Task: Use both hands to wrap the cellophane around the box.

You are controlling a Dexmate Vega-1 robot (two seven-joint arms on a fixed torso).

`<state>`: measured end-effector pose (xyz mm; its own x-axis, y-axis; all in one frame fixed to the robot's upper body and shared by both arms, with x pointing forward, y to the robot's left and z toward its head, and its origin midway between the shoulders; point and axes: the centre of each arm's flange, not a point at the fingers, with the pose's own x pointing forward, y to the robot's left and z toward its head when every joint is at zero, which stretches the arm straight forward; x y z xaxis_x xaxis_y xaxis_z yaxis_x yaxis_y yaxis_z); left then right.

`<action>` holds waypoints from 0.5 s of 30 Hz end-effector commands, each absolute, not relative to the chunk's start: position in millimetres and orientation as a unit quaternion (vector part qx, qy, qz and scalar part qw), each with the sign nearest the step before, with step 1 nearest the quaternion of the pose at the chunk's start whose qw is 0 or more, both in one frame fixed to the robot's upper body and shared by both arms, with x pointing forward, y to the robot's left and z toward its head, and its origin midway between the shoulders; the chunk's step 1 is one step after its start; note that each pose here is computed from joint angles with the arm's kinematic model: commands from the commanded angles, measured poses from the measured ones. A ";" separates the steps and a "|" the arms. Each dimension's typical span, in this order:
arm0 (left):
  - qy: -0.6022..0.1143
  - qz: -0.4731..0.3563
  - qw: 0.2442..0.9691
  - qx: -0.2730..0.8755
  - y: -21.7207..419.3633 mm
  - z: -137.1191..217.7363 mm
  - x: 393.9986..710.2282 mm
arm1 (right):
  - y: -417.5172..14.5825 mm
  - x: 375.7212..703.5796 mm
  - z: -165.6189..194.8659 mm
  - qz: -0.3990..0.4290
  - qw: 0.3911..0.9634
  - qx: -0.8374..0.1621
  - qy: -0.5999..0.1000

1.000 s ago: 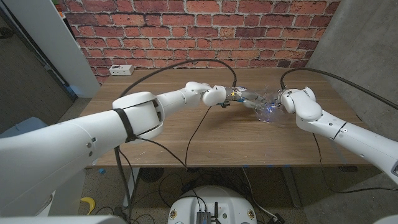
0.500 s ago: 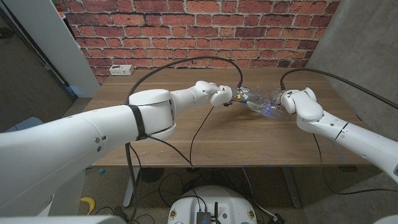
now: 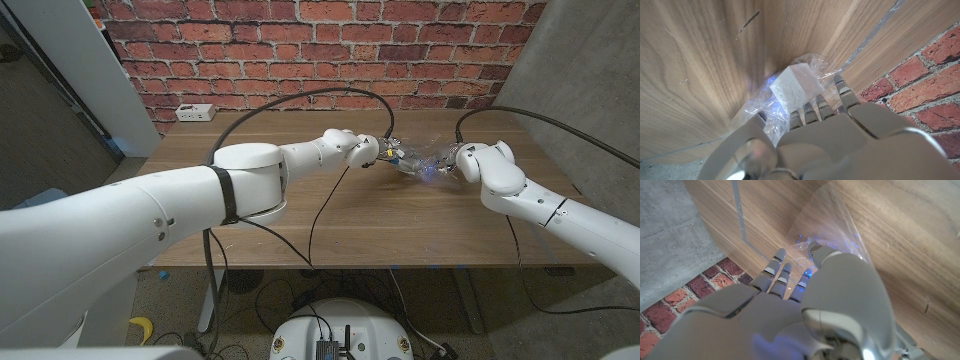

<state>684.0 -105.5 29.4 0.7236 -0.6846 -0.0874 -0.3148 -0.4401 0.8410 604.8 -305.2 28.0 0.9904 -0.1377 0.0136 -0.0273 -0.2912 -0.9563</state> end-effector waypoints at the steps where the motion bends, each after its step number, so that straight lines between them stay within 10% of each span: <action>1: -0.306 -0.224 0.419 0.825 -105.2 23.5 683.1 | -311.5 589.3 41.0 -0.085 0.616 -0.783 -0.005; 15: -0.418 -0.255 0.435 0.755 -91.9 37.7 666.0 | -326.5 566.4 49.7 -0.136 0.655 -0.739 -0.076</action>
